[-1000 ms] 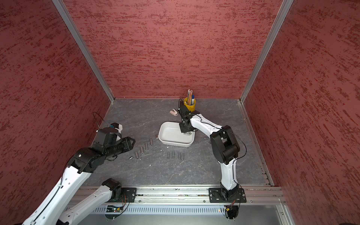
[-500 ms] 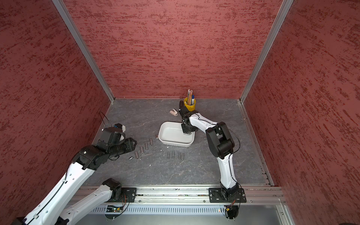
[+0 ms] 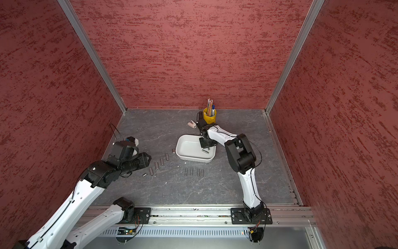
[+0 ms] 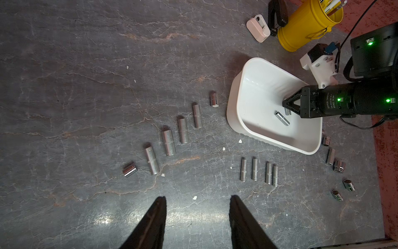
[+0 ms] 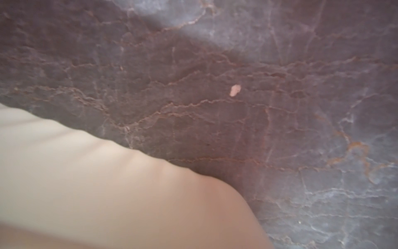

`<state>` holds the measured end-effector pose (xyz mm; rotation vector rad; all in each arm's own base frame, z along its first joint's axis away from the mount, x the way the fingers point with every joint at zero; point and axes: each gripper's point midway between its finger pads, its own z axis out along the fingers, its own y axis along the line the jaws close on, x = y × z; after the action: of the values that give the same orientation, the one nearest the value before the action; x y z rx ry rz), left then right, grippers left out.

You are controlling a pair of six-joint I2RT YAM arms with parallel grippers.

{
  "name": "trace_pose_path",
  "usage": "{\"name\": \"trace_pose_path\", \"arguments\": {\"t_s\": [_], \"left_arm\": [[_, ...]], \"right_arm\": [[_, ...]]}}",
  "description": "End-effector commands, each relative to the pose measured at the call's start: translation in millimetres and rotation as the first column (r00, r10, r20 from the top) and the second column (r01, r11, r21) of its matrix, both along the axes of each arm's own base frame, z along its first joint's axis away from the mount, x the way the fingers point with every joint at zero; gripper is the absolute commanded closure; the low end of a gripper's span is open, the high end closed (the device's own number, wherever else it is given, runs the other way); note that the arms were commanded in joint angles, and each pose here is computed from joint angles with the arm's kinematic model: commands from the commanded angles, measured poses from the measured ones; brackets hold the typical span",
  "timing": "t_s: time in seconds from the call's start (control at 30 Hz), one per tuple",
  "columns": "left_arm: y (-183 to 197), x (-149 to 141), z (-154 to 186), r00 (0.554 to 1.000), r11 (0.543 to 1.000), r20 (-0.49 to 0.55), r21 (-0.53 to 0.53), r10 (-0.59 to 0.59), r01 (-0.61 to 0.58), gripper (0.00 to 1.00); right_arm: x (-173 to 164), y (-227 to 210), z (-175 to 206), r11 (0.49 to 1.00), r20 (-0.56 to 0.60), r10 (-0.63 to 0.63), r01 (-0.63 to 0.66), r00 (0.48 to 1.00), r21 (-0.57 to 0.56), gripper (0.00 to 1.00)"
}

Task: Take out the socket from the storage box
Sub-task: Pick up the socket head from the storage box, then place the socket head at the center of the board.

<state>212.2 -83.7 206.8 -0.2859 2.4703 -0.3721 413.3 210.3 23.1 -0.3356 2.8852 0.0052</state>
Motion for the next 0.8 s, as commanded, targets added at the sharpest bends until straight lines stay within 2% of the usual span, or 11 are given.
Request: {"name": "trace_pose_path", "arguments": {"t_s": [0.0, 0.23, 0.4, 0.63, 0.77], "left_arm": [[0.4, 0.6, -2.0, 1.0, 1.0, 0.007, 0.013, -0.006, 0.006, 0.5], [-0.8, 0.3, -2.8, 1.0, 1.0, 0.004, 0.013, -0.01, 0.01, 0.5], [-1.8, 0.1, -3.7, 1.0, 1.0, 0.001, 0.014, -0.014, 0.014, 0.5], [-1.4, -0.8, -4.0, 1.0, 1.0, -0.001, 0.017, -0.012, 0.012, 0.5], [-2.8, -1.2, -3.8, 1.0, 1.0, 0.0, 0.017, -0.017, 0.017, 0.5]], "right_arm": [[-2.3, 5.9, 2.0, 0.999, -0.02, -0.019, 0.019, 1.0, 0.043, 0.87], [-1.2, 15.6, 58.5, 0.986, 0.054, -0.063, 0.054, 0.997, 0.157, 0.91], [-16.8, 11.7, 102.3, 0.97, 0.094, -0.102, 0.079, 0.99, 0.23, 0.91], [-73.9, -4.7, 134.8, 0.938, 0.059, -0.15, 0.123, 0.987, 0.323, 0.92], [-117.3, -23.4, 137.7, 0.923, 0.043, -0.172, 0.146, 0.984, 0.355, 0.92]]}}
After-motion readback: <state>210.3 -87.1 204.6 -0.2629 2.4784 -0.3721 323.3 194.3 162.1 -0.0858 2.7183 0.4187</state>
